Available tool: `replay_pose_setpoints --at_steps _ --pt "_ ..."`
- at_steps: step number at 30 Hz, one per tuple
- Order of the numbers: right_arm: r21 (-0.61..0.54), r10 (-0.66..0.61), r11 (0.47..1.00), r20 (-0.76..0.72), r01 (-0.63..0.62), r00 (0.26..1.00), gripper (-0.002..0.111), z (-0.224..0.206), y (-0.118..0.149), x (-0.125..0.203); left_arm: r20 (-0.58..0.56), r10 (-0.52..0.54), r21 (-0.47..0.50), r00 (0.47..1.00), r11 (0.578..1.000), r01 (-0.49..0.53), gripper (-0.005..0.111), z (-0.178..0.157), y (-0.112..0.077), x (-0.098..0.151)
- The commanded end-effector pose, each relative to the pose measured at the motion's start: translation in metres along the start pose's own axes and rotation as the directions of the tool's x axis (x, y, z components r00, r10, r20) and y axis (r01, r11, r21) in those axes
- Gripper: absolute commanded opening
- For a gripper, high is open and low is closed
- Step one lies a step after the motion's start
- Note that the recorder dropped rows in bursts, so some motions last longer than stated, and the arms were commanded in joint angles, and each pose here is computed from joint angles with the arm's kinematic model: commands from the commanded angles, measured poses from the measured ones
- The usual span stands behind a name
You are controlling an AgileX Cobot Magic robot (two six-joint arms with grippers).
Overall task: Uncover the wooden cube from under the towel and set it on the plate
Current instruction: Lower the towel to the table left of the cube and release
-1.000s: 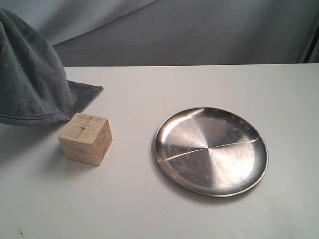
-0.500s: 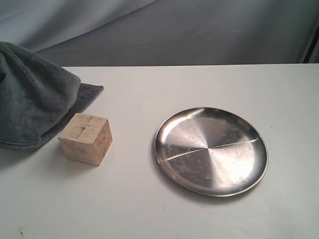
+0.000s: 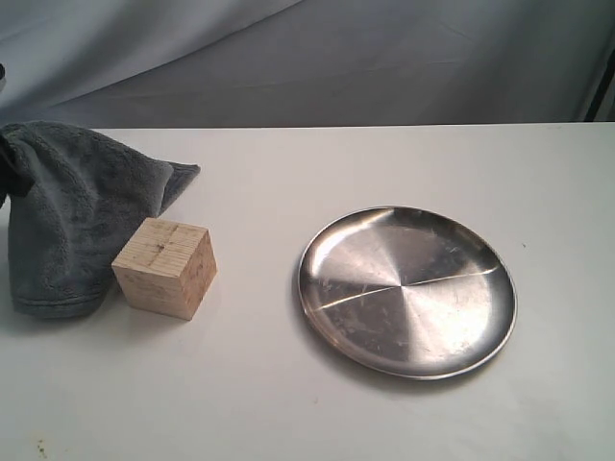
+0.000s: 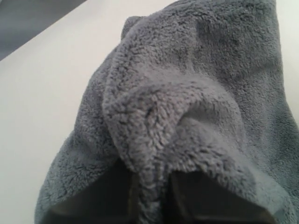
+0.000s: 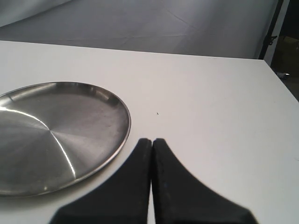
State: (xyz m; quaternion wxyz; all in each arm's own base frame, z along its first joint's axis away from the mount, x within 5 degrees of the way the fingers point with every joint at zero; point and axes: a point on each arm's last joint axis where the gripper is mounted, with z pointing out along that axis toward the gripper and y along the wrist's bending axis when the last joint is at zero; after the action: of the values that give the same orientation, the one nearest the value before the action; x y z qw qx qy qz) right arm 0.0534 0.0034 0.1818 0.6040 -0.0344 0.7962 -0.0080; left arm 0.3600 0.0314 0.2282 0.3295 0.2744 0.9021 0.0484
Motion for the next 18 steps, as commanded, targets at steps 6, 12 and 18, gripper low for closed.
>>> replay_pose_setpoints --at_steps 6,12,18 --pt "0.000 -0.004 1.000 0.013 0.004 1.000 0.000 0.000 0.000 0.000 -0.025 -0.023 0.054 0.999 0.998 0.024 0.000 0.001 -0.006 0.003" --pt "0.000 -0.004 1.000 0.013 0.004 1.000 0.000 0.000 0.000 0.000 -0.086 -0.028 0.183 0.996 0.982 0.043 0.003 0.018 -0.017 0.012" --pt "0.000 -0.004 1.000 0.013 0.004 1.000 0.000 0.000 0.000 0.000 -0.105 -0.013 0.285 0.994 0.958 0.043 0.035 0.037 -0.027 0.020"
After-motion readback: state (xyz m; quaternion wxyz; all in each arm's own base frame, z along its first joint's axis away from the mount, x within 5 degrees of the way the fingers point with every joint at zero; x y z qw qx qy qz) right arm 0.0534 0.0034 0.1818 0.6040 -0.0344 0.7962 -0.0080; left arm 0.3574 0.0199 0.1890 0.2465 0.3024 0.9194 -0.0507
